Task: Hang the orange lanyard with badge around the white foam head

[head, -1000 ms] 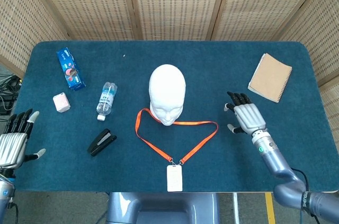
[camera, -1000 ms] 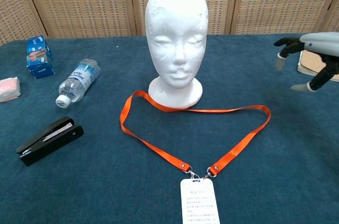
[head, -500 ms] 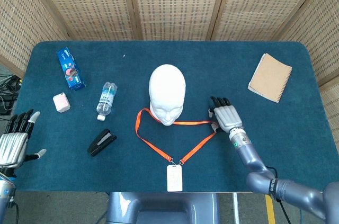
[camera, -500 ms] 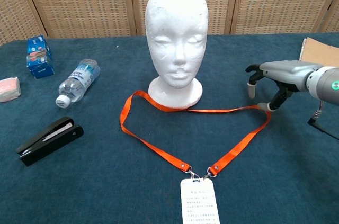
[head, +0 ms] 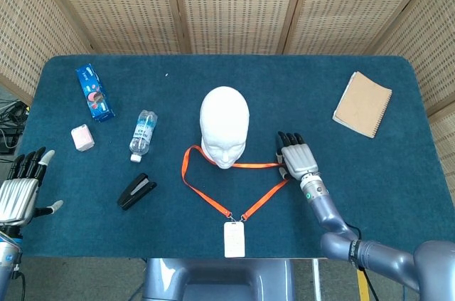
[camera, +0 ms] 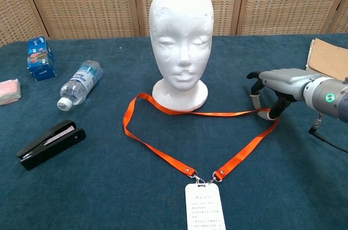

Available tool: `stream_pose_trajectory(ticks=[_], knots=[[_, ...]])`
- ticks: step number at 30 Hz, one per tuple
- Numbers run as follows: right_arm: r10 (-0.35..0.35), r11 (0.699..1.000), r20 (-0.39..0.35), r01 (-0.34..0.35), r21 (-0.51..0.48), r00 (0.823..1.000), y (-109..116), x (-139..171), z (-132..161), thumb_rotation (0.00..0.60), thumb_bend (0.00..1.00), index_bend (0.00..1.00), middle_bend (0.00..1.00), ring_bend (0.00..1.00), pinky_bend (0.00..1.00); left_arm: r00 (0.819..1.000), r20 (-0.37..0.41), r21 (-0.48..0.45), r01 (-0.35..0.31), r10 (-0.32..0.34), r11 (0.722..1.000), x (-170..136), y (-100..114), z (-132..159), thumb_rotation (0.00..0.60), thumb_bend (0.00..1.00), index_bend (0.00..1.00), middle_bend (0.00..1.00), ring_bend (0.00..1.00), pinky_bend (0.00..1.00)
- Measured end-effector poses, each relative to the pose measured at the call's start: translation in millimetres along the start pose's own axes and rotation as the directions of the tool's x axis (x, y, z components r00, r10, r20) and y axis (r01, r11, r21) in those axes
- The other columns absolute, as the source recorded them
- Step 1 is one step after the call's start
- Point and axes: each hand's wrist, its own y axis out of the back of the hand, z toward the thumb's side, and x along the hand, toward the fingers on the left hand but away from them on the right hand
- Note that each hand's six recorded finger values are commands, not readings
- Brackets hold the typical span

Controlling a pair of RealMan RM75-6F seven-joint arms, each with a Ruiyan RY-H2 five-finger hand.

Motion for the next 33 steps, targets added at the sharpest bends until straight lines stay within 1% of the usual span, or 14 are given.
stream_pose_trajectory(ticks=[6, 11, 17, 20, 23, 26, 27, 29, 30, 32, 33], knots=[[-0.001, 1.0, 0.002, 0.001, 0.001, 1.0, -1, -1, 1, 0.6, 0.6, 0.58, 0.0, 0.0, 0.0, 1.0, 0.001, -0.003, -0.001, 0.001, 1.0, 0, 0, 0, 0.6, 0.0, 0.0, 0.0, 0.0, 0.0], [-0.005, 1.0, 0.003, 0.005, 0.01, 1.0, -2, -2, 1, 0.6, 0.65, 0.64, 0.0, 0.0, 0.0, 1.0, 0.001, -0.005, 0.001, -0.001, 1.0, 0, 0, 0, 0.6, 0.0, 0.0, 0.0, 0.0, 0.0], [-0.028, 1.0, -0.011, 0.028, 0.002, 1.0, 3, 0, 3, 0.6, 0.65, 0.67, 0.02, 0.0, 0.0, 1.0, 0.008, -0.009, 0.008, -0.008, 1.0, 1, -2, 1, 0.6, 0.0, 0.0, 0.0, 0.0, 0.0], [-0.037, 0.999, -0.024, 0.037, -0.007, 0.999, 6, 3, 4, 0.6, 0.65, 0.69, 0.04, 0.0, 0.0, 1.0, 0.029, -0.017, 0.011, -0.01, 1.0, 5, -1, 6, 0.6, 0.0, 0.0, 0.0, 0.0, 0.0], [-0.051, 0.999, -0.039, 0.05, -0.021, 0.998, 11, 7, 4, 0.6, 0.65, 0.7, 0.05, 0.0, 0.0, 0.997, 0.082, -0.016, -0.008, 0.009, 1.0, 16, 7, 20, 0.6, 0.0, 0.0, 0.0, 0.0, 0.0], [-0.062, 0.997, -0.051, 0.06, -0.045, 0.997, 15, 12, 3, 0.6, 0.65, 0.71, 0.05, 0.0, 0.0, 0.987, 0.16, -0.008, -0.022, 0.023, 1.0, 32, 16, 41, 0.6, 0.0, 0.01, 0.0, 0.0, 0.0], [-0.064, 0.997, -0.056, 0.062, -0.052, 0.996, 16, 14, 3, 0.6, 0.65, 0.71, 0.05, 0.0, 0.0, 0.979, 0.2, -0.011, -0.028, 0.03, 1.0, 41, 20, 54, 0.6, 0.01, 0.03, 0.0, 0.0, 0.0], [-0.069, 0.996, -0.068, 0.065, -0.058, 0.995, 19, 17, 2, 0.6, 0.65, 0.71, 0.06, 0.0, 0.0, 0.963, 0.268, -0.015, -0.037, 0.04, 0.999, 57, 27, 76, 0.6, 0.04, 0.11, 0.0, 0.0, 0.0], [-0.069, 0.996, -0.073, 0.065, -0.059, 0.995, 20, 18, 2, 0.6, 0.65, 0.71, 0.06, 0.0, 0.0, 0.95, 0.309, -0.017, -0.039, 0.042, 0.999, 68, 31, 92, 0.6, 0.06, 0.15, 0.0, 0.0, 0.0], [-0.067, 0.996, -0.08, 0.062, -0.062, 0.995, 20, 19, 3, 0.6, 0.65, 0.72, 0.06, 0.0, 0.0, 0.931, 0.362, -0.021, -0.033, 0.038, 0.999, 83, 35, 115, 0.6, 0.14, 0.22, 0.0, 0.0, 0.0], [-0.065, 0.996, -0.084, 0.06, -0.065, 0.994, 20, 19, 4, 0.6, 0.65, 0.72, 0.06, 0.0, 0.0, 0.92, 0.391, -0.023, -0.025, 0.032, 0.999, 93, 35, 130, 0.6, 0.16, 0.24, 0.0, 0.0, 0.0]])
